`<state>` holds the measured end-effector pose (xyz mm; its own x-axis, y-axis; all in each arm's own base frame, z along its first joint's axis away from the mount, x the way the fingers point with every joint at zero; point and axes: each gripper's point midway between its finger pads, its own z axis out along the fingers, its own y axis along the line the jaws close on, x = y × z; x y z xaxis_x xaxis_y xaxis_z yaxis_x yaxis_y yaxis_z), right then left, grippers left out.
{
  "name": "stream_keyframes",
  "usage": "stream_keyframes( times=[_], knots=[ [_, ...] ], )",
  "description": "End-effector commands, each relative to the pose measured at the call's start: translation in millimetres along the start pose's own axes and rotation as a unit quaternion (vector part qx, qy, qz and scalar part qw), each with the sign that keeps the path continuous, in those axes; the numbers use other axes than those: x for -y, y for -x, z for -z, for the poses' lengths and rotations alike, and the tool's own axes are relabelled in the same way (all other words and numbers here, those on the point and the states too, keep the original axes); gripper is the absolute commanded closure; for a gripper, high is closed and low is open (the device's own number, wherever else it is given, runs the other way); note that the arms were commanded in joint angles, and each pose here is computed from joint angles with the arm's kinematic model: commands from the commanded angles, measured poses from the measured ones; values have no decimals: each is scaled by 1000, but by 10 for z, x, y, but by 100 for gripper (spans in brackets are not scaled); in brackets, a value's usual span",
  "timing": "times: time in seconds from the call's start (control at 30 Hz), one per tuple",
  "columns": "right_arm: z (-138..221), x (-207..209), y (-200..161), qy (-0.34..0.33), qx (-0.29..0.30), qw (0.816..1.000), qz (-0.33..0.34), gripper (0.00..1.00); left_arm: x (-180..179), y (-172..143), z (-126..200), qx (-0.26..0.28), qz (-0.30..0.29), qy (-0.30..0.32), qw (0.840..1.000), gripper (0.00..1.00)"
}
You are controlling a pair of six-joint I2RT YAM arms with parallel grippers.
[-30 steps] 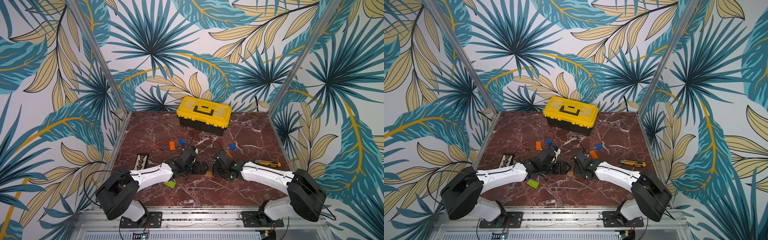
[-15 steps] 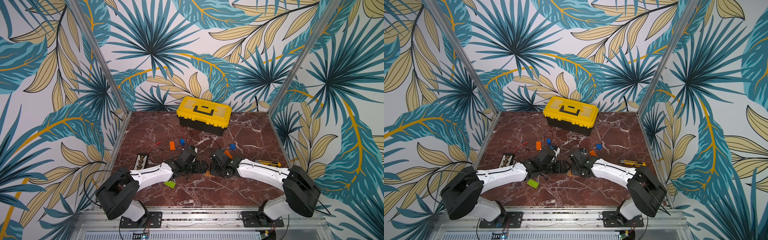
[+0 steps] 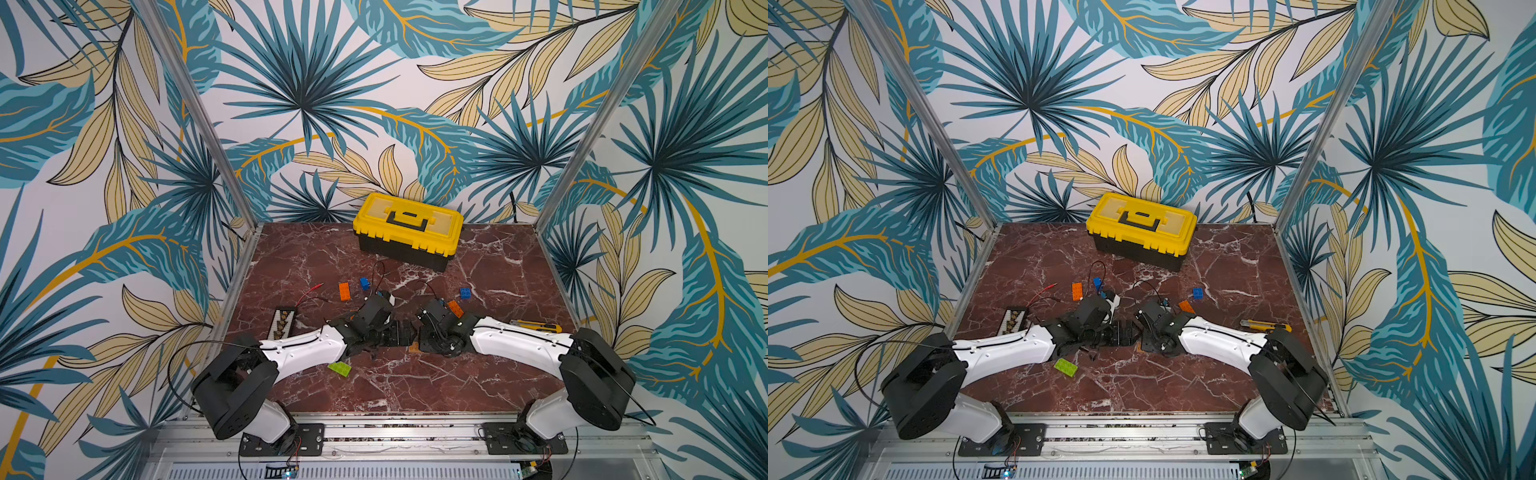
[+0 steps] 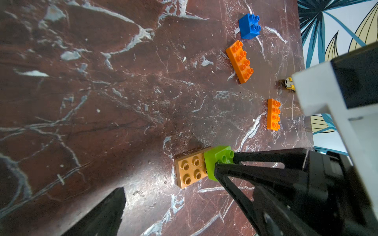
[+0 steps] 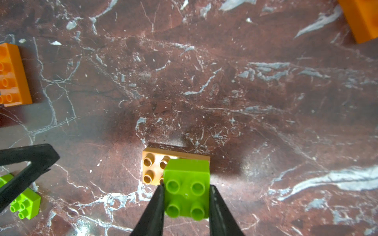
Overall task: Assemble the number 5 with lego
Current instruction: Assemble the lego brick with the lego brick.
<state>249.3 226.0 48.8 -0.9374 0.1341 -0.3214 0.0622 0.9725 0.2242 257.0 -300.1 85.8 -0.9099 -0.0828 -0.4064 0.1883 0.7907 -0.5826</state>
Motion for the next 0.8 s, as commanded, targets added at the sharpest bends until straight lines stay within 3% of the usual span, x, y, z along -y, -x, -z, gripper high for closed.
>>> stream_keyframes(
  times=[0.0,0.77],
  knots=[
    [-36,40,-60,-16,-14,1000,0,74,96,112,52,20,-3,-8,1000,0],
    [-193,230,-268,-62,-63,996,31,74,13,118,106,30,6,12,999,0]
  ],
)
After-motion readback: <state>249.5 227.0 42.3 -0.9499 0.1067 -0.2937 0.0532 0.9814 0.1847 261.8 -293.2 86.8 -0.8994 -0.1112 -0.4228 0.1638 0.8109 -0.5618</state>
